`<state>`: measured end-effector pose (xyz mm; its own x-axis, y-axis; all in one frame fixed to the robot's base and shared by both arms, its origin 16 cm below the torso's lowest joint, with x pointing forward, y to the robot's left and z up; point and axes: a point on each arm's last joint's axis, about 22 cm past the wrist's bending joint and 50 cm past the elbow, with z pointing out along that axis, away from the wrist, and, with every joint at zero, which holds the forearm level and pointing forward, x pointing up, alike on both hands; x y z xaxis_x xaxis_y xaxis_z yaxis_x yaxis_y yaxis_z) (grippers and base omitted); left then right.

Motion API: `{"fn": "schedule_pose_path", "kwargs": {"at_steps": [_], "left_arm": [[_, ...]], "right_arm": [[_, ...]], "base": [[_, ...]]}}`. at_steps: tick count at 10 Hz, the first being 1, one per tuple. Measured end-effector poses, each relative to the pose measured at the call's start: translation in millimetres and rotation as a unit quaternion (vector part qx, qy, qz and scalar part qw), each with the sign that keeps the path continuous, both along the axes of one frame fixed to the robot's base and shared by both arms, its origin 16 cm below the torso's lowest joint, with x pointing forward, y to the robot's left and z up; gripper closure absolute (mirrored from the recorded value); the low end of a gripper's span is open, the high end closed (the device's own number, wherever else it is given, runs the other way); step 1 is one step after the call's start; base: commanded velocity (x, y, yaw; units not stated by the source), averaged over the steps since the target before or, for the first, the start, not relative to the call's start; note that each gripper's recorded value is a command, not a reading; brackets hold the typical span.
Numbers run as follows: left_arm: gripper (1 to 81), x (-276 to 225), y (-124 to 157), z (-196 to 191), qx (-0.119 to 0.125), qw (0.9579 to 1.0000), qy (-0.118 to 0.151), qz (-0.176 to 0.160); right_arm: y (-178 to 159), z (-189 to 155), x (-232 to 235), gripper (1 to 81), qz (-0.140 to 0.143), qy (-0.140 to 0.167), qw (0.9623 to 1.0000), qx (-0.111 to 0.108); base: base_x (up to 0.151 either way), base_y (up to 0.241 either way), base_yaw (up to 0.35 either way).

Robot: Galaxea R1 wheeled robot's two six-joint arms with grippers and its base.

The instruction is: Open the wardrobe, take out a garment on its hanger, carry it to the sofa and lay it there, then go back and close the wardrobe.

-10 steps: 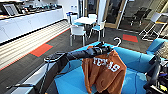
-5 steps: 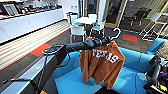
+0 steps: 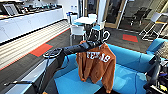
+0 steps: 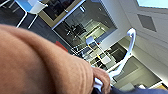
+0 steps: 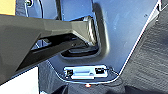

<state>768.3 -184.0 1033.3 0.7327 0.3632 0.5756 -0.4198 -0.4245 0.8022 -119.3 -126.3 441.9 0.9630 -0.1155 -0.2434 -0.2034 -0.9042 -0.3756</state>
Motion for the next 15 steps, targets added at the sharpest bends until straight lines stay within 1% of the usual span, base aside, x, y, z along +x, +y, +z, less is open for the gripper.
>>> {"fn": "schedule_pose_path", "kwargs": {"at_steps": [2, 3, 4, 6, 8, 9, 12, 13, 15], "left_arm": [[81.1, 25, 28, -11, 0.014, 0.9993, 0.001, 0.035], [81.1, 29, 35, -17, 0.021, 0.9989, 0.0, 0.042], [81.1, 24, 36, -32, 0.028, 0.9988, 0.001, 0.04], [81.1, 2, 34, -88, 0.051, 0.998, 0.018, 0.031], [81.1, -18, 39, -138, 0.077, 0.9962, 0.031, 0.027], [81.1, -26, 42, -158, 0.09, 0.995, 0.035, 0.026], [81.1, -38, 52, -196, 0.126, 0.9914, 0.027, 0.023], [81.1, -39, 59, -208, 0.138, 0.9897, 0.026, 0.028], [81.1, -28, 83, -223, 0.157, 0.9859, 0.029, 0.05]], "right_arm": [[0, 0, 0, 1.0, 0.001, -0.001, 1.0, 0.0], [0, 0, 0, 1.0, 0.001, -0.001, 1.0, 0.0], [0, 0, 0, 1.0, 0.002, -0.001, 1.0, 0.0], [0, 0, 0, 1.0, 0.002, 0.0, 1.0, 0.0], [2, 0, 0, 1.0, 0.002, -0.001, 1.0, 0.002], [2, 0, 0, 1.0, 0.002, -0.001, 1.0, 0.002], [4, 1, 0, 1.0, 0.002, -0.001, 1.0, 0.003], [6, 1, 0, 1.0, 0.002, -0.002, 1.0, 0.004], [6, 1, 0, 1.0, 0.005, -0.002, 1.0, 0.004]], "base": [[0.0, 0.0, 0.0], [0.0, 0.0, 0.0], [0.0, 0.0, 0.0], [0.0, 0.0, 0.0], [0.0, 0.0, 0.0], [0.0, 0.0, 0.0], [0.0, 0.0, 0.0], [0.0, 0.0, 0.0], [0.0, 0.0, 0.0]]}}
